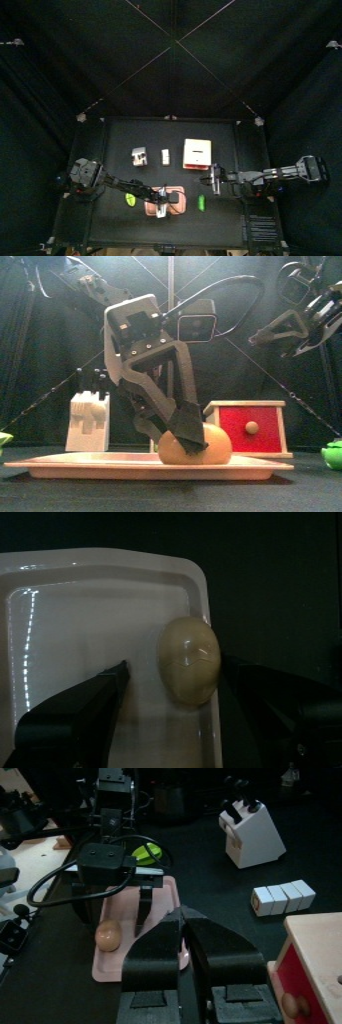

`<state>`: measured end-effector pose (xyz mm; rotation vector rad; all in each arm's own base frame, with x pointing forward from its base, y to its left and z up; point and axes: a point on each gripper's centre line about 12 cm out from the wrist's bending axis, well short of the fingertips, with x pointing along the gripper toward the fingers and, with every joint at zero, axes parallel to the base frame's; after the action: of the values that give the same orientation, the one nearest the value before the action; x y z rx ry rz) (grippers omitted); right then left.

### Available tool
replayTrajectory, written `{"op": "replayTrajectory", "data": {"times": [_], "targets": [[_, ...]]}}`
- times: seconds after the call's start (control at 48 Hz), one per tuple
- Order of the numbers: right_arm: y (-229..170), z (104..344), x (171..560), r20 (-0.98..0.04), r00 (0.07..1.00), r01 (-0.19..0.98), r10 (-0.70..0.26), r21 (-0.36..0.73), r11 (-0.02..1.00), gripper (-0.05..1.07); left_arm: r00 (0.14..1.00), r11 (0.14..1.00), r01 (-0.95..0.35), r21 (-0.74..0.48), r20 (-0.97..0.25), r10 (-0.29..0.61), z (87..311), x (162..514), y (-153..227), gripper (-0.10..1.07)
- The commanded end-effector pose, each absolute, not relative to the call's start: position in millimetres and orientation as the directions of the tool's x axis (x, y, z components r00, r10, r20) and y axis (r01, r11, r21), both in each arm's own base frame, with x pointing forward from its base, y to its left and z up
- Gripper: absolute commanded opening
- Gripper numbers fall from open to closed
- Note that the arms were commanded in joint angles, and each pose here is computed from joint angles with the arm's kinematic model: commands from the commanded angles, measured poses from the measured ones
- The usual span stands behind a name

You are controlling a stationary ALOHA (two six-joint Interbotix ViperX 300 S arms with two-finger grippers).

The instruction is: Grab egg

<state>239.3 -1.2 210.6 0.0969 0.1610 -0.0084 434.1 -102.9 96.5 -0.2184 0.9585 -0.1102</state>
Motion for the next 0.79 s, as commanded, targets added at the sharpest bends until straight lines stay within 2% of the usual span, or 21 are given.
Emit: {"op": "replayTrajectory", "data": {"times": [0.0, 0.375, 0.521, 0.771], "targets": [[-2.0, 217.0, 242.0, -0.136, 0.991, 0.018, -0.004, 0.099, 0.995, 0.01, 0.596, 0.97, -0.004, -0.242, -0.78, -0.192, 106.2, 441.4, -102.4, 1.02], [-2.8, 217.0, 242.0, -0.136, 0.991, 0.021, -0.007, 0.099, 0.995, 0.01, 0.578, 0.971, -0.003, -0.239, -0.793, -0.194, 104.1, 439.5, -102.1, 0.82], [-2.7, 216.4, 241.7, -0.138, 0.99, 0.02, -0.007, 0.097, 0.995, 0.01, 0.547, 0.971, -0.001, -0.241, -0.813, -0.201, 103.8, 435.7, -103.5, 0.8], [-3.4, 216.1, 241.8, -0.139, 0.99, 0.023, -0.01, 0.099, 0.995, 0.01, 0.555, 0.971, 0.003, -0.24, -0.807, -0.201, 108.3, 437.5, -103.1, 0.78]]}}
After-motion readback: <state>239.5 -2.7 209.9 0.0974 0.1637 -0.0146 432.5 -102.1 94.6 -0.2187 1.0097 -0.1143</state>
